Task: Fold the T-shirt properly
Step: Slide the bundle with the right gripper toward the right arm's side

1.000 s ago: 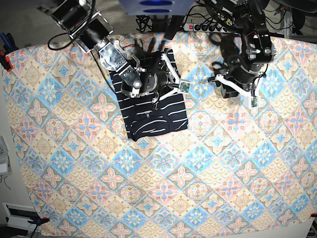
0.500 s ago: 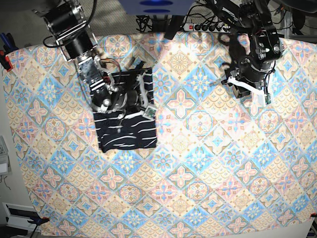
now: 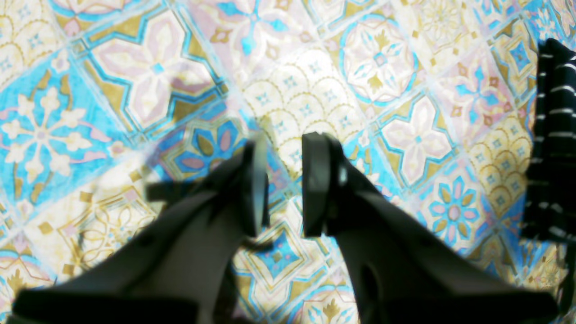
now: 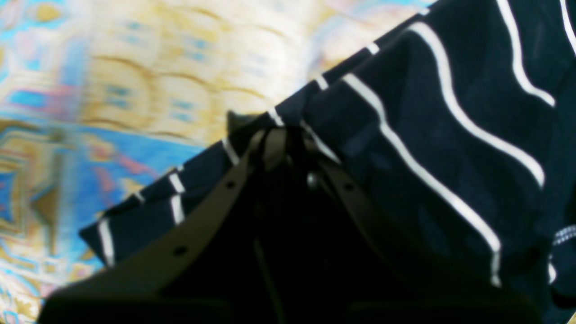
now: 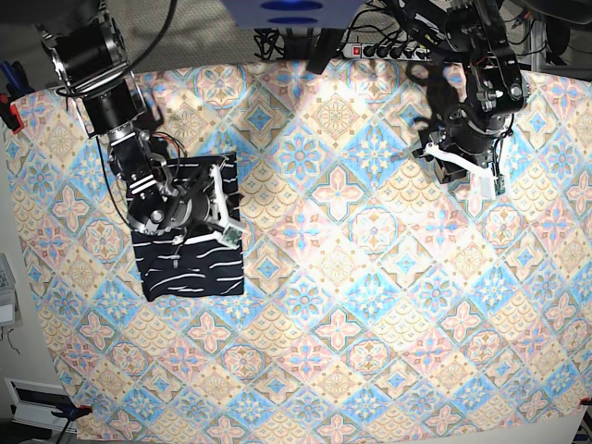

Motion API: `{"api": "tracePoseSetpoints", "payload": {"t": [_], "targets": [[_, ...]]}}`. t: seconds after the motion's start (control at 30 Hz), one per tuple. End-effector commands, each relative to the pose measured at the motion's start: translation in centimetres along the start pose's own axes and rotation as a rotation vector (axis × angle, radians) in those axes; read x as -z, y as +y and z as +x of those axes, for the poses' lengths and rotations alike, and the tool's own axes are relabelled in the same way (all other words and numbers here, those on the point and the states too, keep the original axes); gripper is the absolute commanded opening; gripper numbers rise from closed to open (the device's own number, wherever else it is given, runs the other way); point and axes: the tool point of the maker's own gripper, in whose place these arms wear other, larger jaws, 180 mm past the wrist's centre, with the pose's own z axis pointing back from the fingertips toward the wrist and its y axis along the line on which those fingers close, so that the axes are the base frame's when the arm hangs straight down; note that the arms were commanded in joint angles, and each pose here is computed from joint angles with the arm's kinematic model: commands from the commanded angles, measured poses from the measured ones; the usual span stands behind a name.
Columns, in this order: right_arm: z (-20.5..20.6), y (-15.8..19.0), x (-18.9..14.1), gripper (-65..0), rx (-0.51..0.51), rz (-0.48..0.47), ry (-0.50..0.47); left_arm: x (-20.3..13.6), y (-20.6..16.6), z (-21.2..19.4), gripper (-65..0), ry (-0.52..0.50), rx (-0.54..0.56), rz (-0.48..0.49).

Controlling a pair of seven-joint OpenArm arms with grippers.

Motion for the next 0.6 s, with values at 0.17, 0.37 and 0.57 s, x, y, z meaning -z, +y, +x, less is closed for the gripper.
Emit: {"api": "tracePoseSetpoints", "payload": {"t": [0.17,0.37,0.57], "targets": [[-0.5,-4.6,-1.7,-59.9,0.040,-0.086,0.002,-0.4,0.4,1.7,-51.5,-0.046,0.040,0.002],[-1.7,-6.1,-2.7,-59.9,0.049,-0.119,0.021,-0.5,0.5,1.8,-51.5,-0.047,0.046,0.004],[-1.0,-6.7,-4.2,-59.9,0.042,-0.163,0.009,-0.4,0.4,1.7,-51.5,-0.045,0.048,0.000]]}}
